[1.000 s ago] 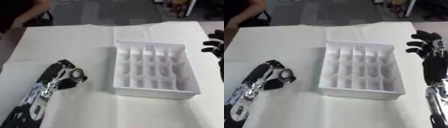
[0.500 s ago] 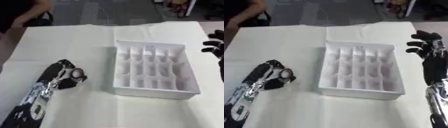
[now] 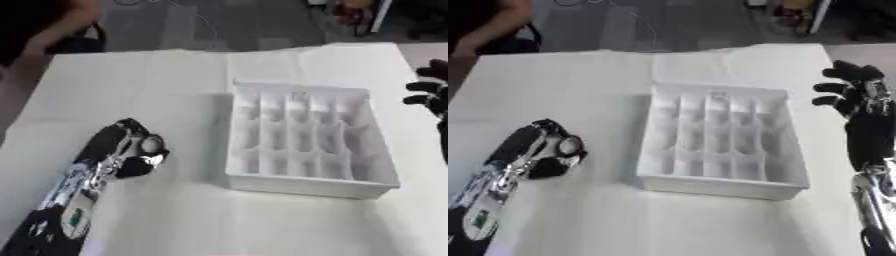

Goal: Pick up objects on the table and place them in the box.

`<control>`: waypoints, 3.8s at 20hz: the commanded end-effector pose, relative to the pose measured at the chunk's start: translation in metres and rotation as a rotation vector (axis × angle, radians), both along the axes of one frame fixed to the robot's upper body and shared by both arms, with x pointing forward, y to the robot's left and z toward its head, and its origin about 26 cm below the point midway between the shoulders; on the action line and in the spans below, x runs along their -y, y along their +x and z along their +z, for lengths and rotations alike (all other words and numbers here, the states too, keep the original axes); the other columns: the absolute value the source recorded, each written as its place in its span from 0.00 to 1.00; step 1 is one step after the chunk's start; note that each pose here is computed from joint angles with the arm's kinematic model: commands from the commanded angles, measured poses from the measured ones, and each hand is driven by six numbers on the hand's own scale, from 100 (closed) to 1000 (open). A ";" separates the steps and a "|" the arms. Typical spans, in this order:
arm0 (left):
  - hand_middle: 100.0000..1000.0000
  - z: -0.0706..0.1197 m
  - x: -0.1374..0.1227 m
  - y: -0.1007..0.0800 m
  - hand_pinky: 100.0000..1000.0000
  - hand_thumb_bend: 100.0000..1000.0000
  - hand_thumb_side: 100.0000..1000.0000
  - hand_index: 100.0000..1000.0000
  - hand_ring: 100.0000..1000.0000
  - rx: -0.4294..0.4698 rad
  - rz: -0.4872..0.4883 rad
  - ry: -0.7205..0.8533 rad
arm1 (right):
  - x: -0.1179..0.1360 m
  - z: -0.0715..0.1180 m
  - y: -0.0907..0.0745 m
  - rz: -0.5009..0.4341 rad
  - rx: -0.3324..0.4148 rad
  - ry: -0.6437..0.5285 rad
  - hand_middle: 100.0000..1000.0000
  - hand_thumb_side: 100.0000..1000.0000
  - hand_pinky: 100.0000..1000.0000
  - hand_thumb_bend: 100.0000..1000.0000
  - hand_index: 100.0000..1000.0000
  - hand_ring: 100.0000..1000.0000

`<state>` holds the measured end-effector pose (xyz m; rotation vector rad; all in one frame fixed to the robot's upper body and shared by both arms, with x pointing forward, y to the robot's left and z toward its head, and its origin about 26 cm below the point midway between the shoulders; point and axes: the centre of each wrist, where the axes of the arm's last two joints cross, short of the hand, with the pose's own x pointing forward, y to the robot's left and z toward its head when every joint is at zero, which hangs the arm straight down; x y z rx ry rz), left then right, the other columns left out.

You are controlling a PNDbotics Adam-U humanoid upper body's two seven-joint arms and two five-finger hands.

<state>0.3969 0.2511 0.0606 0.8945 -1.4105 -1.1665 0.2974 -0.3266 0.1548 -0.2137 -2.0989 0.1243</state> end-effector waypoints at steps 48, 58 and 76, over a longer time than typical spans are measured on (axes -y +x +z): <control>0.74 0.099 0.040 0.008 0.83 0.07 0.38 0.52 0.78 0.248 -0.154 -0.008 | 0.002 0.004 0.000 0.005 0.013 -0.002 0.68 0.99 0.55 0.00 0.79 0.63; 0.74 0.103 0.080 0.006 0.83 0.07 0.39 0.52 0.78 0.227 -0.319 0.015 | 0.002 0.003 0.000 0.009 0.009 -0.002 0.68 0.99 0.55 0.00 0.79 0.63; 0.74 0.096 0.136 0.008 0.83 0.05 0.41 0.53 0.78 0.197 -0.493 0.026 | 0.000 0.001 0.001 0.020 0.001 0.000 0.68 0.99 0.55 0.00 0.79 0.63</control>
